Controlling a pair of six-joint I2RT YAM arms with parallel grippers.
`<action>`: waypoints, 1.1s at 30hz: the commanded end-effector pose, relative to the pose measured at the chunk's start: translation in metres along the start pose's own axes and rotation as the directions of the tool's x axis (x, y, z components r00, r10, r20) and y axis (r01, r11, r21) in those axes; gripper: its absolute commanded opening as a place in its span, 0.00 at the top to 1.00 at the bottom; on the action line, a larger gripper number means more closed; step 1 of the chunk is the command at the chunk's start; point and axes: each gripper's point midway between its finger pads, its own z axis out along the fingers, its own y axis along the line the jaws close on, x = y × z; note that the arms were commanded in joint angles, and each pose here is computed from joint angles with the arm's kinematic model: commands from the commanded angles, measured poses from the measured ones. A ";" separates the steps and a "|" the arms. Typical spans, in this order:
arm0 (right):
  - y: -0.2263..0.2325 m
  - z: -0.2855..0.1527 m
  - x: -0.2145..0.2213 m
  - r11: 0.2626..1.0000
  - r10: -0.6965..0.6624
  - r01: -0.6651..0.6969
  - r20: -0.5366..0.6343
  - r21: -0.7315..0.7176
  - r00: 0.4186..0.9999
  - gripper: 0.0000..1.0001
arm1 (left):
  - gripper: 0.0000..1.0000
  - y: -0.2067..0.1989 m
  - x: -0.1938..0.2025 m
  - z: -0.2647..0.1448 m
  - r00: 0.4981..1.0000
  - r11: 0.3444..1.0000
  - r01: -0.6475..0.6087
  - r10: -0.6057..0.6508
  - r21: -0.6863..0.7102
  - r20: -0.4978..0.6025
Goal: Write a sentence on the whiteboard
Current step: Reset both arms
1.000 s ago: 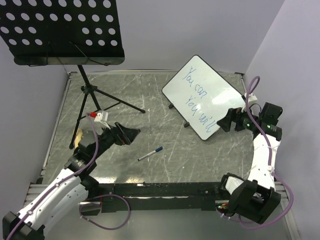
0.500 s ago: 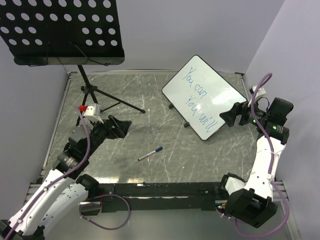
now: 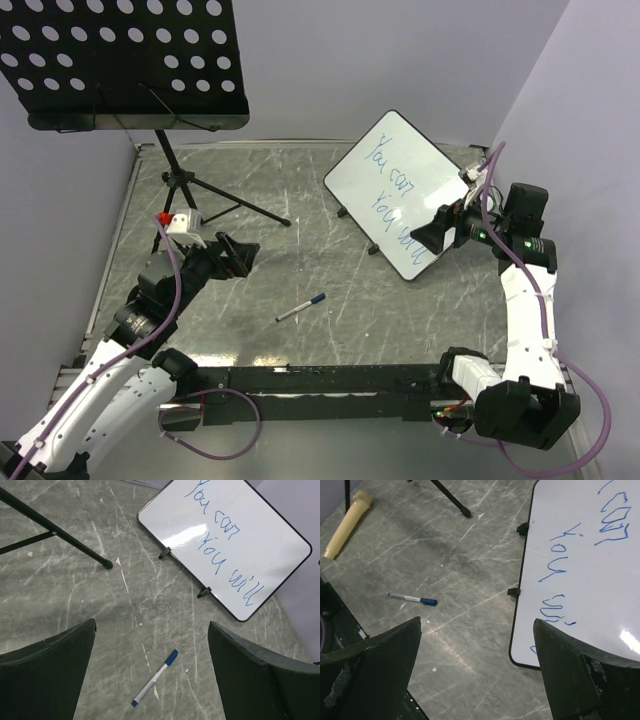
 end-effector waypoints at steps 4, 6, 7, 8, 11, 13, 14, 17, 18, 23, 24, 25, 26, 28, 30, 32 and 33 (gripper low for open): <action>-0.010 -0.007 -0.036 0.989 -0.116 0.106 0.092 0.106 0.989 0.00 | 0.03 0.001 -0.019 -0.005 0.998 1.000 -0.012 0.013 -0.022 0.064; -0.010 -0.008 -0.038 0.986 -0.133 0.120 0.105 0.116 0.986 0.00 | 0.04 0.002 -0.021 -0.005 0.997 1.000 -0.008 0.010 -0.029 0.073; -0.010 -0.008 -0.037 0.985 -0.134 0.120 0.110 0.125 0.985 0.00 | 0.04 0.002 -0.021 -0.005 0.997 1.000 -0.008 0.010 -0.030 0.074; -0.011 -0.008 -0.037 0.986 -0.122 0.106 0.117 0.129 0.986 0.00 | 0.04 0.003 -0.022 -0.005 0.997 0.999 -0.005 0.008 -0.036 0.079; -0.013 -0.010 -0.038 0.984 -0.106 0.083 0.141 0.160 0.984 0.00 | 0.03 0.006 -0.023 -0.005 0.996 0.999 0.001 0.003 -0.054 0.084; -0.015 -0.011 -0.039 0.981 -0.103 0.074 0.156 0.181 0.982 0.00 | 0.04 0.007 -0.024 -0.005 0.996 0.998 0.002 0.003 -0.060 0.089; -0.016 -0.012 -0.038 0.979 -0.103 0.072 0.157 0.193 0.982 0.00 | 0.03 0.007 -0.024 -0.006 0.996 0.998 0.001 0.004 -0.058 0.089; -0.016 -0.014 -0.038 0.976 -0.102 0.068 0.160 0.208 0.982 0.00 | 0.03 0.008 -0.025 -0.007 0.996 0.998 0.000 0.006 -0.062 0.092; -0.015 -0.015 -0.037 0.976 -0.105 0.071 0.159 0.207 0.982 0.00 | 0.03 0.008 -0.024 -0.007 0.996 0.998 -0.002 0.008 -0.063 0.090; -0.012 -0.014 -0.035 0.979 -0.098 0.069 0.147 0.192 0.984 0.00 | 0.03 0.008 -0.025 -0.007 0.996 0.998 0.000 0.006 -0.061 0.093; -0.012 -0.014 -0.035 0.979 -0.097 0.068 0.147 0.191 0.984 0.00 | 0.03 0.008 -0.024 -0.007 0.996 0.998 0.000 0.006 -0.064 0.091; -0.013 -0.013 -0.034 0.981 -0.089 0.061 0.144 0.187 0.986 0.00 | 0.03 0.008 -0.024 -0.007 0.996 0.998 -0.002 0.008 -0.064 0.091; -0.013 -0.013 -0.034 0.981 -0.088 0.060 0.144 0.183 0.986 0.00 | 0.03 0.009 -0.025 -0.007 0.996 0.998 -0.002 0.008 -0.067 0.092; -0.014 -0.013 -0.034 0.980 -0.090 0.062 0.144 0.190 0.986 0.00 | 0.03 0.010 -0.025 -0.008 0.995 0.998 -0.003 0.009 -0.069 0.095; -0.015 -0.014 -0.035 0.977 -0.098 0.066 0.150 0.204 0.984 0.00 | 0.03 0.010 -0.025 -0.008 0.995 0.998 -0.004 0.011 -0.070 0.096; -0.015 -0.014 -0.035 0.976 -0.103 0.072 0.147 0.204 0.984 0.00 | 0.03 0.011 -0.025 -0.009 0.995 0.997 -0.006 0.012 -0.072 0.096; -0.015 -0.015 -0.035 0.976 -0.103 0.072 0.146 0.206 0.984 0.00 | 0.03 0.010 -0.025 -0.010 0.995 0.998 -0.005 0.012 -0.070 0.099</action>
